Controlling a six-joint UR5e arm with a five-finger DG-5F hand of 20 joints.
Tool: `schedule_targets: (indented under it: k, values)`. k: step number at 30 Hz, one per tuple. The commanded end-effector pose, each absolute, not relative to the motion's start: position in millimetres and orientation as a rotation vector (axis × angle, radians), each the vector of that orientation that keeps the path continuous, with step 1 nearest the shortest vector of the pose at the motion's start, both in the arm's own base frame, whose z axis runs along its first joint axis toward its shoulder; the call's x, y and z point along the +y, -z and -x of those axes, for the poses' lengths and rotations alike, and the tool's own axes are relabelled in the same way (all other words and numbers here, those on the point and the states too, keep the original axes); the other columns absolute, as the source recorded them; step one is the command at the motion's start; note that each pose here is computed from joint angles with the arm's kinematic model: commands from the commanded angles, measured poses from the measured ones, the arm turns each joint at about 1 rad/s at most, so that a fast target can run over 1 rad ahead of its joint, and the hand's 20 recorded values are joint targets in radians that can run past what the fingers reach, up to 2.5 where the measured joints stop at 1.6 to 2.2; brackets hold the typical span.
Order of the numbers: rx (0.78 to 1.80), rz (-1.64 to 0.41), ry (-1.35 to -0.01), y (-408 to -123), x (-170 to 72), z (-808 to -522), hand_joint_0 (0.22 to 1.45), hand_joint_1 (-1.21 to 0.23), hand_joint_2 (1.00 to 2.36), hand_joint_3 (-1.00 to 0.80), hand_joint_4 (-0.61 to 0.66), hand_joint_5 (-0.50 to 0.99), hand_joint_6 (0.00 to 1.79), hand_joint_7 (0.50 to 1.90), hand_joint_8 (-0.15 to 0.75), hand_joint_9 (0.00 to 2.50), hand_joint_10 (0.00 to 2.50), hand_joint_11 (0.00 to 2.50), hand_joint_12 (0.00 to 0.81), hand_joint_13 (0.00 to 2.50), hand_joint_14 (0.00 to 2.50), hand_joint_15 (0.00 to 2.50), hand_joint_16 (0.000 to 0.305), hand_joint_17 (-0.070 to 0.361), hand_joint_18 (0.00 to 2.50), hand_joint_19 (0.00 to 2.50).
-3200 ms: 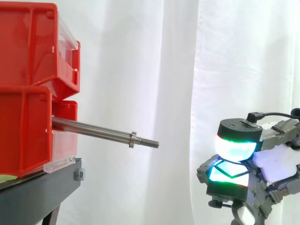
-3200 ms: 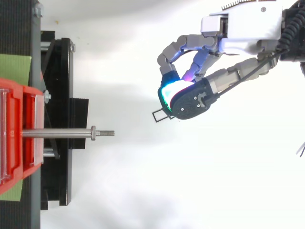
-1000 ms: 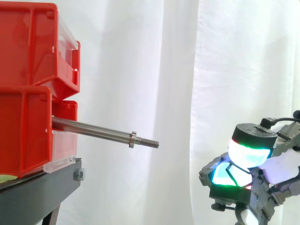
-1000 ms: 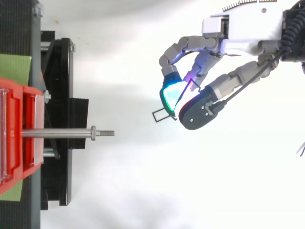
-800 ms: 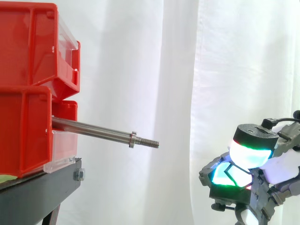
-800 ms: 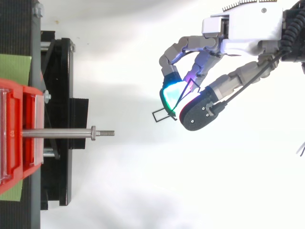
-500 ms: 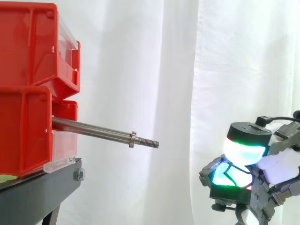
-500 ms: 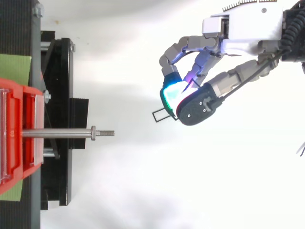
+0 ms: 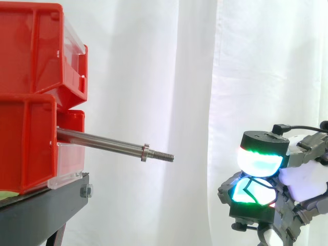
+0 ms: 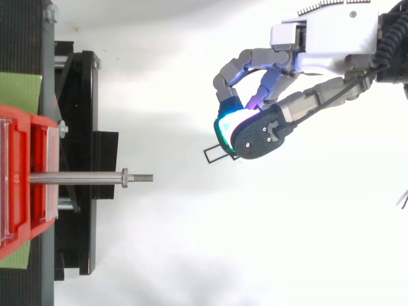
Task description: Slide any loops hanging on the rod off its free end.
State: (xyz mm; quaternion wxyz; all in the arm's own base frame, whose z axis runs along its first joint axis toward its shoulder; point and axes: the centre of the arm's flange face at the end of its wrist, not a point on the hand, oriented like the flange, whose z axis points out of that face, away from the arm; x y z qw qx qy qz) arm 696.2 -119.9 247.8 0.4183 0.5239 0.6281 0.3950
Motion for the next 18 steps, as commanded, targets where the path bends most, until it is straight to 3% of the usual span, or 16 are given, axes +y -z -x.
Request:
schedule_targets:
  k: [1,4,8,18]
  values:
    - [1.576,-1.313,-0.99,-247.8,-120.2,-696.2,0.58,-0.61,1.0,-0.49,0.16,-0.13,0.79,1.3,0.31,1.01,0.01,0.33,0.264,0.88,0.01,0.14,0.042,0.094,0.77,0.34]
    - [1.575,-1.315,-0.991,-247.8,-120.2,-696.2,0.59,-0.67,1.01,-0.36,0.14,-0.13,0.8,1.39,0.312,1.0,0.01,0.33,0.264,0.88,0.01,0.14,0.042,0.095,0.77,0.33]
    - [1.575,-1.312,-0.991,-248.4,-120.2,-696.6,0.57,-0.72,1.02,-0.23,0.12,-0.16,0.84,1.35,0.308,0.96,0.01,0.32,0.269,0.86,0.01,0.14,0.043,0.096,0.75,0.33]
    - [1.58,-1.314,-0.996,-247.7,-120.5,-695.8,0.59,-0.76,1.01,-0.33,0.16,-0.2,0.85,1.29,0.295,0.91,0.01,0.32,0.266,0.84,0.01,0.14,0.043,0.097,0.75,0.33]
